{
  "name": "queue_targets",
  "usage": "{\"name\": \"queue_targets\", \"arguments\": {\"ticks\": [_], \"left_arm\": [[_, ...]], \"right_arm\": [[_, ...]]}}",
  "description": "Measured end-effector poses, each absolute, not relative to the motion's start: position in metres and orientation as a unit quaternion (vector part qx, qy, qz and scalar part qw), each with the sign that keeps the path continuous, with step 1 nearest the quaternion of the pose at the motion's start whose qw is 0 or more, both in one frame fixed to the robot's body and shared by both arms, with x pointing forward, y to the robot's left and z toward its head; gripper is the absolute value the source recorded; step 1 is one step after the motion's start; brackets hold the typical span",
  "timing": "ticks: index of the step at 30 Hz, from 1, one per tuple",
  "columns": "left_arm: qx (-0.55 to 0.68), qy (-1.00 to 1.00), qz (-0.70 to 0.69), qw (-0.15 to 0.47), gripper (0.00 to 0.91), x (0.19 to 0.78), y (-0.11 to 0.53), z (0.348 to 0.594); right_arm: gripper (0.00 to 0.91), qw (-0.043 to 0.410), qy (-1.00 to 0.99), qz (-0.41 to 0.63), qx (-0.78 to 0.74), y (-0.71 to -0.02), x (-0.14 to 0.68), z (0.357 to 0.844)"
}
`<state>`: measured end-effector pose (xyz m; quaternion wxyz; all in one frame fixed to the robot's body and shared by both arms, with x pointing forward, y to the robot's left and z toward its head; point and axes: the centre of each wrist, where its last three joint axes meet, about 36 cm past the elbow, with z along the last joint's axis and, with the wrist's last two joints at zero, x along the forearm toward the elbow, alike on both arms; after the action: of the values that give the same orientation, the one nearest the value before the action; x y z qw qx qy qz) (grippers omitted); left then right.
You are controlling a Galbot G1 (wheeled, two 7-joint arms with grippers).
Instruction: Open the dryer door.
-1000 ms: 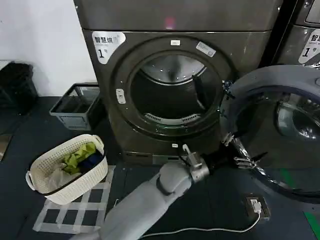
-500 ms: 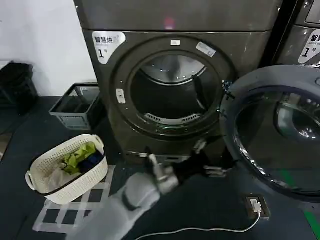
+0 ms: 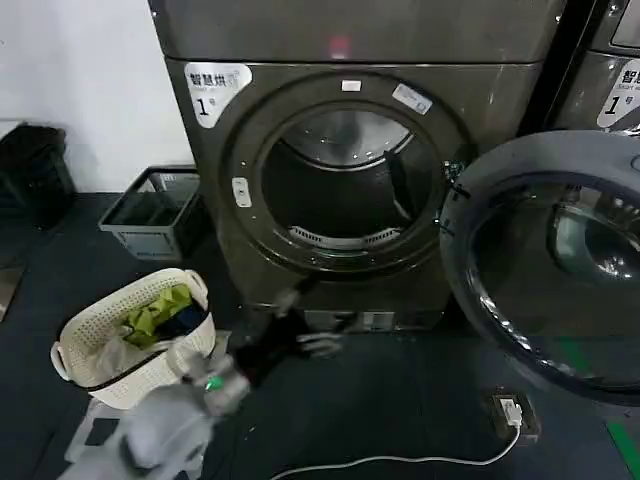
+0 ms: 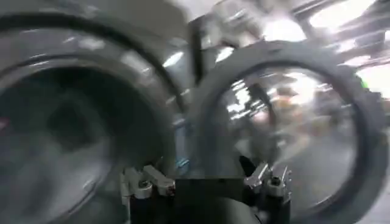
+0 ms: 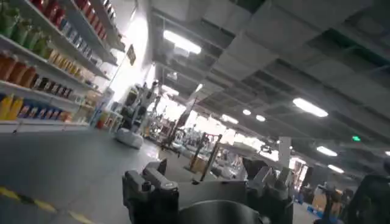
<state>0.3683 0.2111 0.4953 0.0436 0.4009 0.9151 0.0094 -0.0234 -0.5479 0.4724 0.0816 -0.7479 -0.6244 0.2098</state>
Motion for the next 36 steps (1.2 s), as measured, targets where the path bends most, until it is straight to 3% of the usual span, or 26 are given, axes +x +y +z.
{"name": "queue_targets", "arguments": {"ticks": [11, 36], "left_arm": [[0.179, 0.975, -0.050, -0.123, 0.907, 0.340, 0.293, 0.549], [-0.097, 0.925, -0.112, -0.350, 0.907, 0.371, 0.390, 0.627]], "right_arm": [[0.907, 0.095, -0.653, 0.190, -0.727, -0.576, -0.005, 0.450], [0.907, 0.084, -0.680, 0.167, -0.709, -0.574, 0.005, 0.432]]}}
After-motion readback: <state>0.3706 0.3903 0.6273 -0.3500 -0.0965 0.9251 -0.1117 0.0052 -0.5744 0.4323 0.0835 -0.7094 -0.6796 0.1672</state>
